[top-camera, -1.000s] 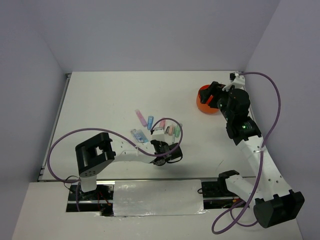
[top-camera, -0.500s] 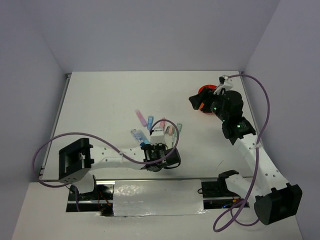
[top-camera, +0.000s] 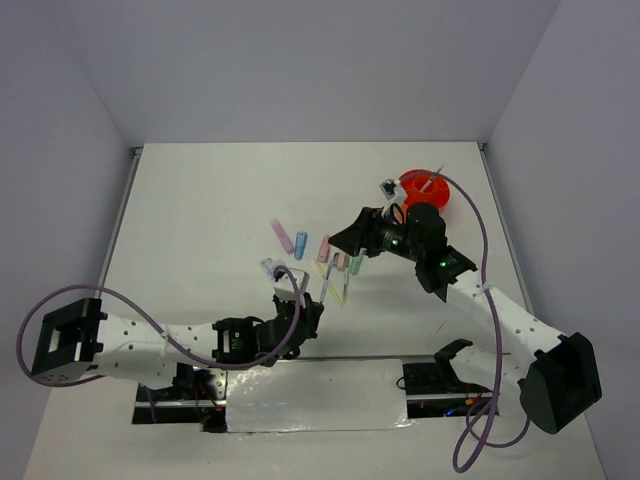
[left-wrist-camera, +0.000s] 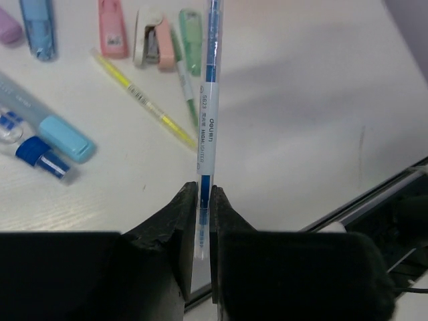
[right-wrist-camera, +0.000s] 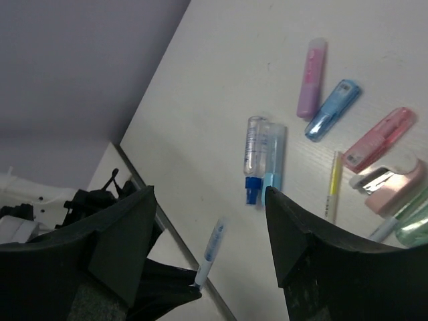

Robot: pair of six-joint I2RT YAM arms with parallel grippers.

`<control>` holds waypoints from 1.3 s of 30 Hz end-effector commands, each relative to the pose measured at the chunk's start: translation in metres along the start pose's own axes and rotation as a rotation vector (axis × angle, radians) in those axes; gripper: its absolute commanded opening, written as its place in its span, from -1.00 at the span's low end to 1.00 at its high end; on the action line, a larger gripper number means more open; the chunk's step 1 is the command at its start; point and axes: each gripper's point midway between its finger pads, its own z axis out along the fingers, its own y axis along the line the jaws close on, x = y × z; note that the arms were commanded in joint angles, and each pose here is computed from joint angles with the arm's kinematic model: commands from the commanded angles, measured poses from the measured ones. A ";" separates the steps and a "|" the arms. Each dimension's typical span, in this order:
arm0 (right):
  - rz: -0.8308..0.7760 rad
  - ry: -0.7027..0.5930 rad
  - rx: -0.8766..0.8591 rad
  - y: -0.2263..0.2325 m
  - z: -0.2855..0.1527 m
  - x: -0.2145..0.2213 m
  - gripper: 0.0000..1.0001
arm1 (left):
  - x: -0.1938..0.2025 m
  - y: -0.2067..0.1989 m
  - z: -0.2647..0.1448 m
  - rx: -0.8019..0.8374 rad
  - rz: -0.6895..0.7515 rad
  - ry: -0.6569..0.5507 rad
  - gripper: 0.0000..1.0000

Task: Sort the stationery into containers
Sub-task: Pick up the pen from the center of the board, then place the pen in the storage box.

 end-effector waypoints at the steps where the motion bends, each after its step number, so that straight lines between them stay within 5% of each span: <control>1: -0.026 -0.022 -0.112 0.032 0.001 0.000 0.45 | -0.047 -0.030 -0.009 0.138 -0.071 -0.149 -1.00; 9: 0.005 0.076 -0.097 0.035 0.020 0.044 0.39 | -0.058 -0.022 -0.021 0.191 -0.098 -0.212 -1.00; 11: 0.001 0.086 -0.107 0.039 0.022 0.047 0.14 | -0.057 -0.021 -0.021 0.187 -0.099 -0.210 -1.00; 15: 0.002 0.083 -0.164 0.054 0.024 0.048 -0.81 | -0.056 -0.015 -0.020 0.159 -0.101 -0.211 -0.97; 18: 0.011 0.076 -0.191 0.060 0.022 0.047 -1.00 | -0.056 -0.010 -0.021 0.145 -0.112 -0.210 -0.53; 21: -0.048 0.000 -0.096 0.047 0.021 0.027 -1.00 | -0.052 -0.002 -0.021 0.097 -0.128 -0.185 0.98; 31: -0.291 -0.635 0.840 -0.092 -0.060 -0.183 -1.00 | -0.034 0.021 -0.031 -0.111 -0.078 0.010 0.99; 39: -0.300 -0.923 1.162 -0.166 -0.119 -0.261 -1.00 | -0.014 0.010 -0.032 -0.065 0.018 0.131 0.99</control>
